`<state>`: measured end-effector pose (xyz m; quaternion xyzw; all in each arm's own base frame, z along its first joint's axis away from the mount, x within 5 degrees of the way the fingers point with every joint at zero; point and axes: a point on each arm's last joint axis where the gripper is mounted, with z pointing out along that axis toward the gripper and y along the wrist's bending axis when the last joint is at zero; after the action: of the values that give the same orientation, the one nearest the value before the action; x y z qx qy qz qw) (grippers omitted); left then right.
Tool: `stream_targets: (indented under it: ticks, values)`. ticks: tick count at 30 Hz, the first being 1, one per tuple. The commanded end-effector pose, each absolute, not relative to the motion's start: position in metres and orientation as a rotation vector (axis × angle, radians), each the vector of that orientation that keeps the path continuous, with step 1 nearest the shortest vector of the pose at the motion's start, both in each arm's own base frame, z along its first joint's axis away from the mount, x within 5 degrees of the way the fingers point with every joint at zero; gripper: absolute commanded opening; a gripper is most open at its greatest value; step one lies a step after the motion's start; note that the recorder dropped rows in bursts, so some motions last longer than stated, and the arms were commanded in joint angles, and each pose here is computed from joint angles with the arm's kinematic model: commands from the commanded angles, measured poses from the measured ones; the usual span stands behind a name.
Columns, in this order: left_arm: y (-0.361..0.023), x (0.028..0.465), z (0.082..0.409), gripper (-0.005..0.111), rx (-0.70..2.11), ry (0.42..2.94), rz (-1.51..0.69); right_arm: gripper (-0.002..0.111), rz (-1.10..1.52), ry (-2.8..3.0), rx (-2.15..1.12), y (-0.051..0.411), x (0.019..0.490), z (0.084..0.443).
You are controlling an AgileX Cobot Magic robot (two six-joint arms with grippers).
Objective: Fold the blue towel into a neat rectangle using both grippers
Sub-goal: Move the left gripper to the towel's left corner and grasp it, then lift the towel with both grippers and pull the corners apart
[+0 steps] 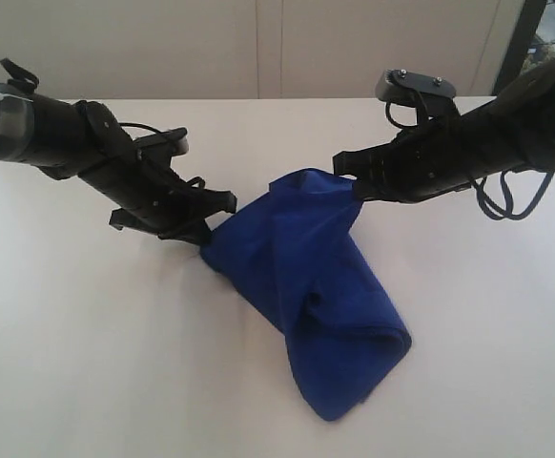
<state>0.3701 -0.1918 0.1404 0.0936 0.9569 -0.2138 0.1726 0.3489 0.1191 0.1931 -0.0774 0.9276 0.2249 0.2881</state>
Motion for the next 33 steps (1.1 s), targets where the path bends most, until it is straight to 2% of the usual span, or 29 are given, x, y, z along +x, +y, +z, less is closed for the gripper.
stream_targets:
  ticks: [1,10,17,25,30,33]
  values:
    - [-0.181,0.361,0.164,0.000,0.475,2.704,-0.551,0.000,0.580,2.424,-0.201,0.117,0.349,0.207]
    - [-0.130,0.340,0.257,0.000,0.706,2.551,-0.457,0.000,0.509,2.313,-0.381,0.111,0.325,0.261]
    - [-0.102,0.304,0.312,0.000,0.844,2.487,-0.360,0.000,0.393,2.382,-0.520,0.098,0.290,0.291]
    - [-0.085,0.249,0.356,0.000,0.931,2.513,-0.290,0.000,0.272,2.433,-0.581,0.079,0.242,0.328]
    - [-0.067,0.207,0.377,0.000,0.903,2.614,-0.195,0.000,0.248,2.413,-0.560,0.066,0.199,0.358]
    - [-0.059,0.179,0.395,0.000,0.879,2.571,-0.182,0.000,0.244,2.394,-0.572,0.057,0.165,0.375]
